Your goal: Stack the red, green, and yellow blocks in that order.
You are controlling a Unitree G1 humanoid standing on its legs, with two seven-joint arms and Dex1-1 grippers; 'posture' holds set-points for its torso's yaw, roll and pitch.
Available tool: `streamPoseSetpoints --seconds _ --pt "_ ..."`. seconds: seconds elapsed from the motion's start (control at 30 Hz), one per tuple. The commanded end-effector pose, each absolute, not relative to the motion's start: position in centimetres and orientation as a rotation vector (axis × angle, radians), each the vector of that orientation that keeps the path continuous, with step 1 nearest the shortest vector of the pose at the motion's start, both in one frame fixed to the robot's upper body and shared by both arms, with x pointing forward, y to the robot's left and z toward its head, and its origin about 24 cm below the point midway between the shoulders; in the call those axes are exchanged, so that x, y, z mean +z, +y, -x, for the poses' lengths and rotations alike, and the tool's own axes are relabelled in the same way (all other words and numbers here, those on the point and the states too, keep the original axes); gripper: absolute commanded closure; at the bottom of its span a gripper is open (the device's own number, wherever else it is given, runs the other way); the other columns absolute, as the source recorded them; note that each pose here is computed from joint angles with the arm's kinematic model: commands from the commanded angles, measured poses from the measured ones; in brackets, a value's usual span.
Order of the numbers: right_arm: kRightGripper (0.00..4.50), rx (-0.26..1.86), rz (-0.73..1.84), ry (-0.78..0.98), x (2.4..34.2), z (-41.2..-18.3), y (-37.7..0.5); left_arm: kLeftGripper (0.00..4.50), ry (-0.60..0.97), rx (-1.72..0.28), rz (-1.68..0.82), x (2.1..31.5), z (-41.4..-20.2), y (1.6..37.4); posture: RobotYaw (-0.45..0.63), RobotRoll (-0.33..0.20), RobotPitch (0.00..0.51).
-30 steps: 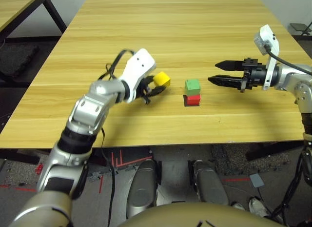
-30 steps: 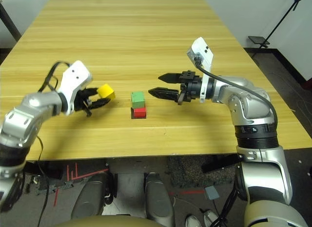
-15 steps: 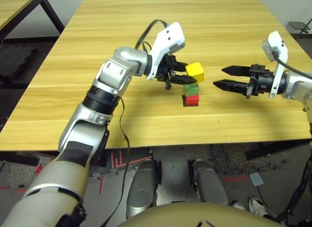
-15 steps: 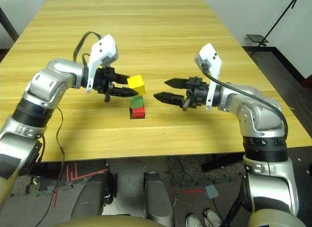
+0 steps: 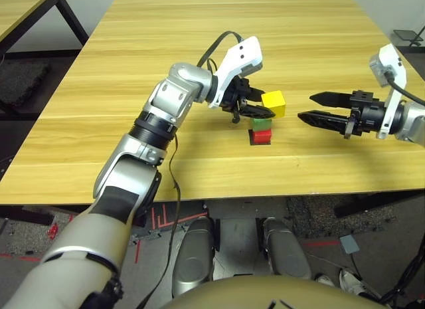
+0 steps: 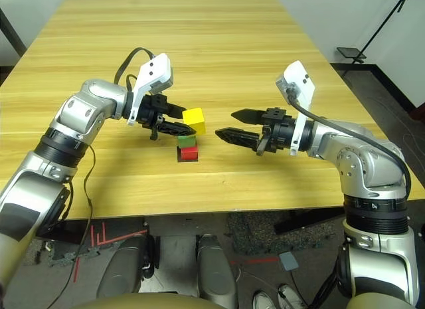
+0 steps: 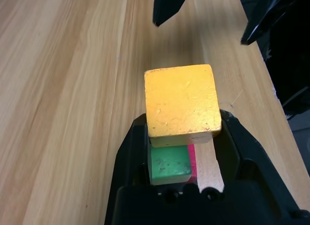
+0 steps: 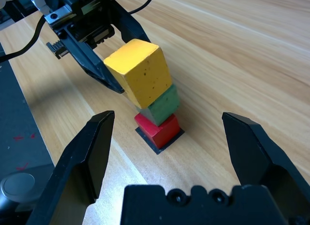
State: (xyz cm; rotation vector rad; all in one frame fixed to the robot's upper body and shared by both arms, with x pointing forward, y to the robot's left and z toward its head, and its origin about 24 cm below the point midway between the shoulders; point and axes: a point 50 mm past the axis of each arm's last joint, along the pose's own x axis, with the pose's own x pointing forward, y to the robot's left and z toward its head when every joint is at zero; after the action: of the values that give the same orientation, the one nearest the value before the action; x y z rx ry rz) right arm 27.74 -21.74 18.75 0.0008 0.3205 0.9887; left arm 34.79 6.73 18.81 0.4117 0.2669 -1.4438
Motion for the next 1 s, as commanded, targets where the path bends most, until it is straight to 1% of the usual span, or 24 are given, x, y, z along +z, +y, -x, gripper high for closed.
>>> streamPoseSetpoints --seconds 0.03,0.47,0.53,0.6,0.73,0.77,0.87,0.93,1.0 --pt "0.00 0.990 -0.005 0.310 19.1 -27.5 -21.9 2.59 0.267 -1.453 -0.434 18.7 -34.9 6.5 0.07 -0.119 0.111" --pt "0.00 0.989 -0.008 0.315 19.2 -27.4 -21.9 2.59 0.294 -1.435 -0.431 17.7 -35.2 7.0 0.07 -0.131 0.123" --pt "0.00 0.989 -0.008 0.316 19.3 -27.4 -21.9 2.04 0.294 -1.436 -0.433 17.7 -35.2 7.0 0.07 -0.132 0.126" --pt "0.00 0.990 -0.008 0.316 19.3 -27.4 -21.9 1.63 0.293 -1.438 -0.434 17.7 -35.2 6.9 0.07 -0.132 0.125" --pt "0.00 0.991 -0.006 0.315 19.3 -27.5 -21.9 0.24 0.281 -1.439 -0.435 18.0 -35.1 6.8 0.08 -0.134 0.123" --pt "0.00 0.992 -0.007 0.314 19.4 -27.5 -21.8 0.03 0.269 -1.425 -0.426 18.3 -35.2 6.9 0.08 -0.134 0.123" --pt "0.00 1.002 -0.006 0.305 19.5 -27.6 -21.8 0.03 0.236 -1.415 -0.393 19.6 -35.0 6.9 0.09 -0.135 0.120" --pt "0.00 1.016 -0.021 0.282 19.9 -27.6 -21.6 0.03 0.198 -1.414 -0.335 21.0 -34.5 6.9 0.09 -0.135 0.119" --pt "0.00 1.025 -0.050 0.246 20.7 -27.8 -21.4 0.03 0.134 -1.390 -0.206 23.2 -33.8 7.3 0.10 -0.138 0.108"
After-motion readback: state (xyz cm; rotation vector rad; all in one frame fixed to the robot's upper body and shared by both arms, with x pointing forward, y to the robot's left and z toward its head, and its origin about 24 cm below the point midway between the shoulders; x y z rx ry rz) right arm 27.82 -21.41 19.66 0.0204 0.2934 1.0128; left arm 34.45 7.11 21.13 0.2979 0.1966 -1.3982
